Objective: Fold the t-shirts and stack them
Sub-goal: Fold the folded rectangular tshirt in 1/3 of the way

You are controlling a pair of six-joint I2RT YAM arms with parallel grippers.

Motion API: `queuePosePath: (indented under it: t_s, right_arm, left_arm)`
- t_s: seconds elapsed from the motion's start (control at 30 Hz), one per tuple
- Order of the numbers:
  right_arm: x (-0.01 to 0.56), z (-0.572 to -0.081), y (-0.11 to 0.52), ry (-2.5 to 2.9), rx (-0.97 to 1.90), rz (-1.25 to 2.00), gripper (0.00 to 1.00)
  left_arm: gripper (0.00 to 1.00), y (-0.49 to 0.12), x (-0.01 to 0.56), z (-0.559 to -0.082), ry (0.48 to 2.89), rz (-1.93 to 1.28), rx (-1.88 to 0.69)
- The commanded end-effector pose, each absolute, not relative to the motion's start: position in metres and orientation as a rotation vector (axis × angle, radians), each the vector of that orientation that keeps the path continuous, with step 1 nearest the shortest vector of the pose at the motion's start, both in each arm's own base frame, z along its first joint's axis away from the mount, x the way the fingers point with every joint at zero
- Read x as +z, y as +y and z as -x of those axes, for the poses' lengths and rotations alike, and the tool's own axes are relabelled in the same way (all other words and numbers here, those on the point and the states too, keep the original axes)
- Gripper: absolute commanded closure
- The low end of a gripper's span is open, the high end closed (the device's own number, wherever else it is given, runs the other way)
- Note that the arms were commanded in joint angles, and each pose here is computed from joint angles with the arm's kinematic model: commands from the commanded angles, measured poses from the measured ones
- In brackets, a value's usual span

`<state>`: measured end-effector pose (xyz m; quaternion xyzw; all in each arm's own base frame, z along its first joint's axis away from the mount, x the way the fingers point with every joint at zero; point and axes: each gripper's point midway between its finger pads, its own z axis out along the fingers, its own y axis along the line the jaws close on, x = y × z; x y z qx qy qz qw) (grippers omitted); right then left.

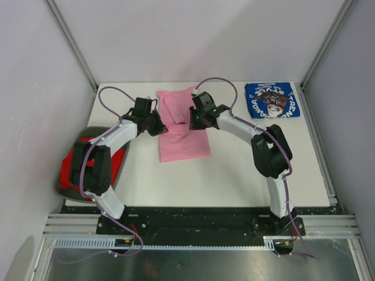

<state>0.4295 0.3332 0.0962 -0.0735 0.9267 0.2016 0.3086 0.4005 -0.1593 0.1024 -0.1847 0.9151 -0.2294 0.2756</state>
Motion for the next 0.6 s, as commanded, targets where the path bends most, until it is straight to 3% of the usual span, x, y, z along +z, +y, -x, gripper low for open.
queuePosePath:
  t_s: [0.0, 0.4, 0.57]
  right_arm:
    - [0.1, -0.422, 0.362, 2.422, 0.561, 0.327, 0.8]
    - [0.064, -0.442, 0.389, 2.457, 0.528, 0.386, 0.84]
    - [0.06, -0.469, 0.382, 2.437, 0.455, 0.323, 0.74]
  left_arm:
    - [1.0, -0.182, 0.091, -0.393, 2.515, 0.466, -0.694]
    - [1.0, -0.178, 0.056, -0.441, 2.557, 0.487, -0.688]
    - [1.0, -0.158, 0.047, -0.472, 2.53, 0.511, -0.636]
